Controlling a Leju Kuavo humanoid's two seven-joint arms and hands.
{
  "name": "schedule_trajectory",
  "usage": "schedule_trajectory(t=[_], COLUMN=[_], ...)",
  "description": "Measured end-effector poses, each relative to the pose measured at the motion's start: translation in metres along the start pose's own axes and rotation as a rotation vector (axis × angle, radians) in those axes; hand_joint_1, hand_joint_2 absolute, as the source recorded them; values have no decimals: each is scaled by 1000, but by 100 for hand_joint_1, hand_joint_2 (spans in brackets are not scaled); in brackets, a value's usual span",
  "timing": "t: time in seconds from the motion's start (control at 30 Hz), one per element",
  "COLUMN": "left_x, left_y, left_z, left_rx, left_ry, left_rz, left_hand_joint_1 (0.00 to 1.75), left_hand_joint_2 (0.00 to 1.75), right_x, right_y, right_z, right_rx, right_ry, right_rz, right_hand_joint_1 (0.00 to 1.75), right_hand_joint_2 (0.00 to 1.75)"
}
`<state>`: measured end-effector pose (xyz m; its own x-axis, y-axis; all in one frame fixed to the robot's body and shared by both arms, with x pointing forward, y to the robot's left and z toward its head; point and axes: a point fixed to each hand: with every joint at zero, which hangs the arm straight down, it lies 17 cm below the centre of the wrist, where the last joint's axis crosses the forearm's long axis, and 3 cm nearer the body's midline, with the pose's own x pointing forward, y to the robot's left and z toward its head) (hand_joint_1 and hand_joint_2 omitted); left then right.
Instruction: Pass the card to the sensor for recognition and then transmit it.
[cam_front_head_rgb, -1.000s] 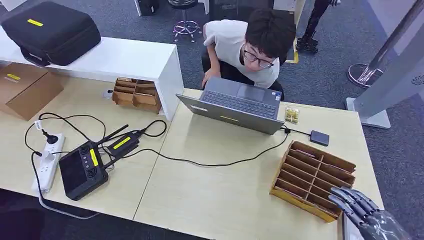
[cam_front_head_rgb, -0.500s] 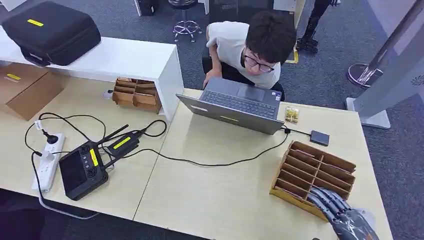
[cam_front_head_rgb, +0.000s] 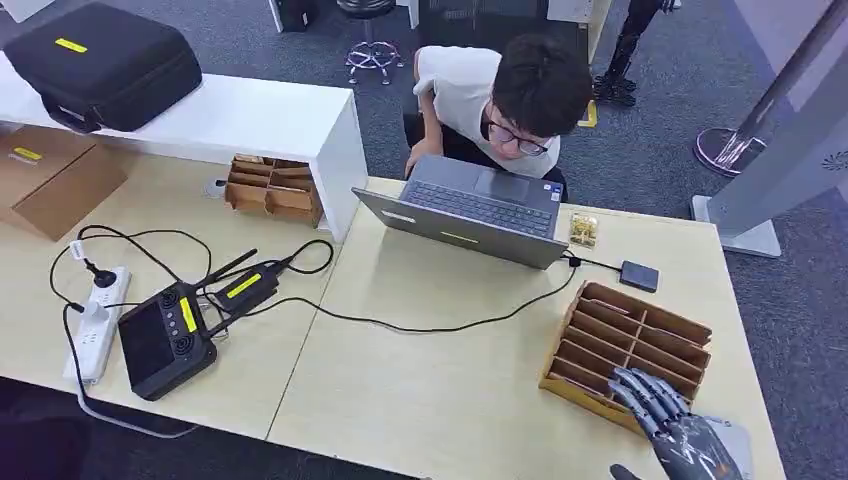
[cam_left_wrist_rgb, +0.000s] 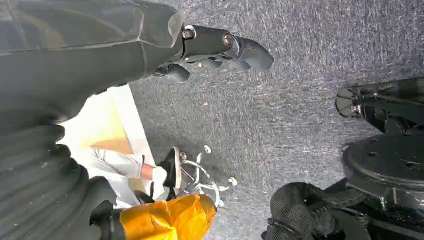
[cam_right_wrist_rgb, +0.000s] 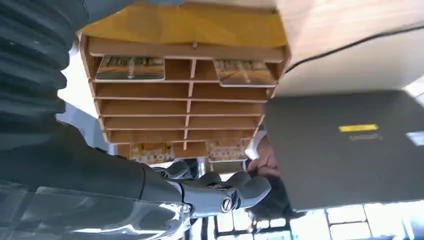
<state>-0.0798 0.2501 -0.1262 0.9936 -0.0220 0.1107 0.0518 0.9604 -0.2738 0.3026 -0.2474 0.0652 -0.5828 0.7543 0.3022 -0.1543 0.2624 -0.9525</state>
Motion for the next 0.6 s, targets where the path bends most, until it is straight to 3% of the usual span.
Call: schedule_trajectory(t=[0.37, 0.6], left_x=[1, 2], left_y=[13, 15], left_z=[0, 0], left_rx=[21, 24], left_ry=[-3, -5], left_rz=[-26, -23], left_hand_joint_1=[0, 0], left_hand_joint_2=[175, 175], right_x=[-46, -59], right_y=[22, 37], right_z=[12, 20], right_rx=[-19, 14], right_ry=[161, 200], right_rz=[53, 56], right_hand_joint_1=[0, 0], right_hand_joint_2=[175, 175])
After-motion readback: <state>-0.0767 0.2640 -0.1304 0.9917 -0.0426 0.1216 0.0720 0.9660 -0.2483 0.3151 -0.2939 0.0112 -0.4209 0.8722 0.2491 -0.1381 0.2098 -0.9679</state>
